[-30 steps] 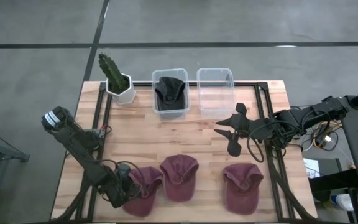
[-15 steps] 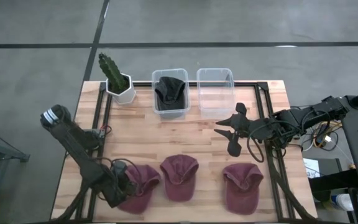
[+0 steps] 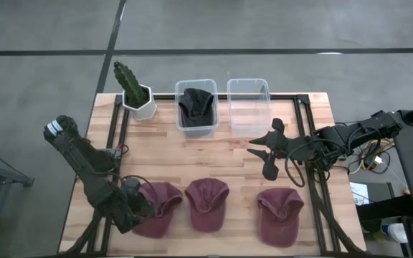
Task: Pick & Place hat
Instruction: Put the left red cap into the right transparent bin
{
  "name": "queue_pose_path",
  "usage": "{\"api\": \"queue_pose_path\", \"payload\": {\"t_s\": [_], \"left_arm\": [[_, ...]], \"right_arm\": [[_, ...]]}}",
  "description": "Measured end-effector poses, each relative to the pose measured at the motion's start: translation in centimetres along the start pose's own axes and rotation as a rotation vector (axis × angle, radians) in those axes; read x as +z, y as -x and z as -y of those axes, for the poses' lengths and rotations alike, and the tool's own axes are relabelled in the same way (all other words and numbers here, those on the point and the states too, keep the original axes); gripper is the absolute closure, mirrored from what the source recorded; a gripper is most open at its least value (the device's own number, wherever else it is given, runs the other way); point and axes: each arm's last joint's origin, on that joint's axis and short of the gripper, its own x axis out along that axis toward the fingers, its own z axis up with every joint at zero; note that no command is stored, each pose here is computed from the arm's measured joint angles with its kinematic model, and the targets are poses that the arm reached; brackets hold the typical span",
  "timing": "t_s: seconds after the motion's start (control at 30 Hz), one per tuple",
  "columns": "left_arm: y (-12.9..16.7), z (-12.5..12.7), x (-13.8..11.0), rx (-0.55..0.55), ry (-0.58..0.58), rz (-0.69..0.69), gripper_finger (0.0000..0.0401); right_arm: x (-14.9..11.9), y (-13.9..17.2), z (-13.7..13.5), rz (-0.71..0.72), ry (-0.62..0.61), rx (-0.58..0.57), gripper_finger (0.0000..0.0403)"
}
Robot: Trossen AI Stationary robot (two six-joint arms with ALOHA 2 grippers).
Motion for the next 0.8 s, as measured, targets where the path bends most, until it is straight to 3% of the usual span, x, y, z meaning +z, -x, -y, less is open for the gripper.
{"api": "queue_pose_path", "payload": {"t_s": [0.3,0.63,0.8], "left_arm": [[2.3,0.7,0.7,-0.088,0.012,0.073,0.0394],[5.8,0.8,1.5,-0.044,0.005,0.115,0.0394],[7.5,1.3,2.1,-0.101,0.016,0.191,0.0394]], "right_arm": [[0.0,0.0,0.0,0.000,-0.003,0.000,0.0280],[0.0,0.0,0.0,0.000,-0.042,0.000,0.0280],[-0.2,-0.1,0.0,-0.005,-0.095,-0.002,0.0280]]}}
